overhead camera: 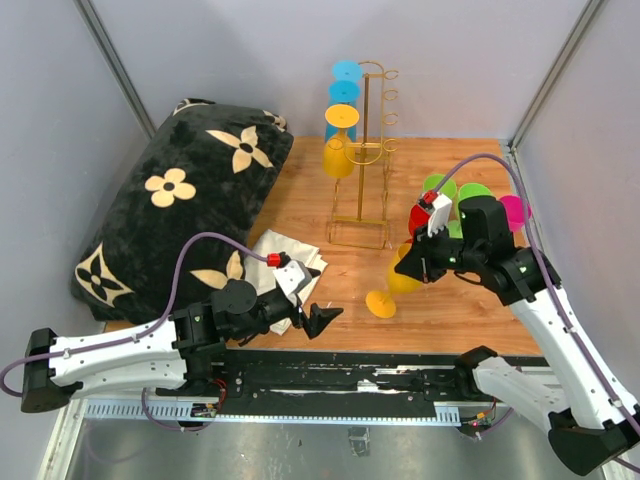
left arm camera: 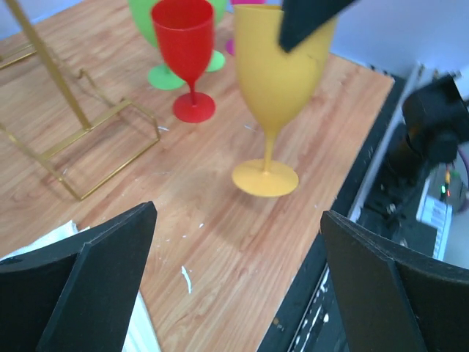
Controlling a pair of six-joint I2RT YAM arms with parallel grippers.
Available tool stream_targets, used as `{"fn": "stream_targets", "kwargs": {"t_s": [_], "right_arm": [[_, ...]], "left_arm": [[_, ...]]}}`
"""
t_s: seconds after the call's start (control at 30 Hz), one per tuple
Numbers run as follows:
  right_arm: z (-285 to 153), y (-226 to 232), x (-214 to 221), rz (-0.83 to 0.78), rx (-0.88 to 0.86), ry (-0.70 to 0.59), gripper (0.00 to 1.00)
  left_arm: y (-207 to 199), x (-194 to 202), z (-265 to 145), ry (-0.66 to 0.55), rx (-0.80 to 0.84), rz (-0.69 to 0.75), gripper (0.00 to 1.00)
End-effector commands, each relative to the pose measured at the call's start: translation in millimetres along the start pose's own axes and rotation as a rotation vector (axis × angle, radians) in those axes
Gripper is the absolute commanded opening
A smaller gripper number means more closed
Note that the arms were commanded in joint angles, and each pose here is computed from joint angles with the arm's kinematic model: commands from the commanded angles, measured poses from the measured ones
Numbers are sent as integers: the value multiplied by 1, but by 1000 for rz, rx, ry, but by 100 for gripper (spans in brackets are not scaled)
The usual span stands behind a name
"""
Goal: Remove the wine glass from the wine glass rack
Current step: Place the wine glass at the center of the board.
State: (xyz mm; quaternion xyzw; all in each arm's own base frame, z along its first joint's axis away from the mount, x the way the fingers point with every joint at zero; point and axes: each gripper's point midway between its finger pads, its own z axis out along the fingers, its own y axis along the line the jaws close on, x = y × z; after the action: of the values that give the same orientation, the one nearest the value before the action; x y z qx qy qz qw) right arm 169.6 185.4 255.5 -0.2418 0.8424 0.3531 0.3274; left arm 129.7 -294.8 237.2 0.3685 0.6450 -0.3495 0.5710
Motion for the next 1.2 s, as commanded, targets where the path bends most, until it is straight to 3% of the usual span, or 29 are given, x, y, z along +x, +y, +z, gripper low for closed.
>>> {"fn": "stream_targets", "kwargs": {"t_s": [0.0,0.27,0.5,0.7,0.87,1.17], "right_arm": [[-18,-40,-2,-27,282,-47,1],[-46,-100,2,61,664,-135,1],[-66,-140,17,120,924,-133,1],[-59,-158,23,177,950,-114,1],[-36,-161,18,193,831,-106,1],[-42,-196,-7,189,969,-228,1]], "left_arm": [[27,-21,5,-107,-186,-169,100],[22,-25,9,-104,-169,-195,100],[23,-29,9,-120,-183,-235,100],[23,-30,7,-122,-184,-250,100],[30,-37,8,-149,-234,-312,100],[48,-36,8,-174,-363,-433,100]]}}
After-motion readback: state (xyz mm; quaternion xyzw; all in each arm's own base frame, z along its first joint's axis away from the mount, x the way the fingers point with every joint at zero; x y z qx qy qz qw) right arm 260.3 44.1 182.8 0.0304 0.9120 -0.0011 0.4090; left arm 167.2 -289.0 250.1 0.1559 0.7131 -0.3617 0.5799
